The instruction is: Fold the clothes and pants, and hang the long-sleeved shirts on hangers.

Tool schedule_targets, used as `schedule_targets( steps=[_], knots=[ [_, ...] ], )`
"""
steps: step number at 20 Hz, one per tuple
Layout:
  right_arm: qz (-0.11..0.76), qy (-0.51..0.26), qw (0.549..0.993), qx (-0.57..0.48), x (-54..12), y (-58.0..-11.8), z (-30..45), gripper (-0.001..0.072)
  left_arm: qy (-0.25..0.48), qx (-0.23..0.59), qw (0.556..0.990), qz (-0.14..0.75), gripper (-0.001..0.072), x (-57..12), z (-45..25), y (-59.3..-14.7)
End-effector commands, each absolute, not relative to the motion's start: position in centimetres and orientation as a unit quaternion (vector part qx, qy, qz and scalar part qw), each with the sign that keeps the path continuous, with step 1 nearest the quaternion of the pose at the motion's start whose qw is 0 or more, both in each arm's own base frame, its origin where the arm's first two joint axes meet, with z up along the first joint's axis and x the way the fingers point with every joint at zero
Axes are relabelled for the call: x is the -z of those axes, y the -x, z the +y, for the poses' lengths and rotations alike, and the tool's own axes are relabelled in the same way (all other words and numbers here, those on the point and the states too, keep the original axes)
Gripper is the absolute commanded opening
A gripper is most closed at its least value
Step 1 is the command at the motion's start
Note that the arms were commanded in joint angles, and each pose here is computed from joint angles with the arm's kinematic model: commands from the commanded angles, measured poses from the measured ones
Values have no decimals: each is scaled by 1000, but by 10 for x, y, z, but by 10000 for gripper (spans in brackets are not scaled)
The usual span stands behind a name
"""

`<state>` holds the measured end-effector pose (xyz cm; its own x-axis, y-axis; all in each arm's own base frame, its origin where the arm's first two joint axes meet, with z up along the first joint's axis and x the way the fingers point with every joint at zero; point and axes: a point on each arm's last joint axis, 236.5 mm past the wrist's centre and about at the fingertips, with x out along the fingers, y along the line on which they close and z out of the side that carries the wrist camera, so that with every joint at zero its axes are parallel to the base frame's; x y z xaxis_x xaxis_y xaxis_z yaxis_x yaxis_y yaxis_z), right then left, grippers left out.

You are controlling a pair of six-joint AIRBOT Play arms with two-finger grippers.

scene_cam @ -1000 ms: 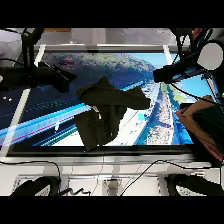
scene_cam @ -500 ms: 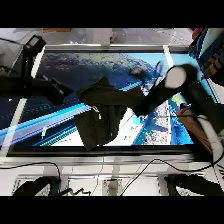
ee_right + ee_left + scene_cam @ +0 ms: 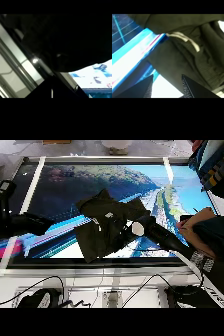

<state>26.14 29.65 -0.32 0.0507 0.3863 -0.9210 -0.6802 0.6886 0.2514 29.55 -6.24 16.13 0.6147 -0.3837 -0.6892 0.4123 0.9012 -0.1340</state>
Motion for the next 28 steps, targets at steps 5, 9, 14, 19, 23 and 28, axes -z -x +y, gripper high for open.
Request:
schedule_targets(
  steps=[5, 9, 14, 19, 23, 28],
  knots=[
    [614, -7, 727, -307, 6, -285, 228, 36, -34, 189, 900, 391, 417, -147, -43, -294],
    [606, -180, 702, -328, 25, -238, 278, 38, -35, 177, 911, 371, 417, -153, -40, -303],
    [576, -341, 707, -230, 37, -255, 314, 551, -35, 173, 915, 363, 416, -156, -38, -307],
    [624, -383, 658, -176, 67, -229, 341, 551, -35, 172, 915, 363, 416, -156, -38, -307],
    [638, -394, 637, -178, 71, -218, 368, 548, -35, 172, 915, 363, 417, -156, -38, -307],
    [618, -481, 614, -97, 78, -233, 379, 440, -35, 172, 915, 363, 417, -156, -38, -307]
  ],
)
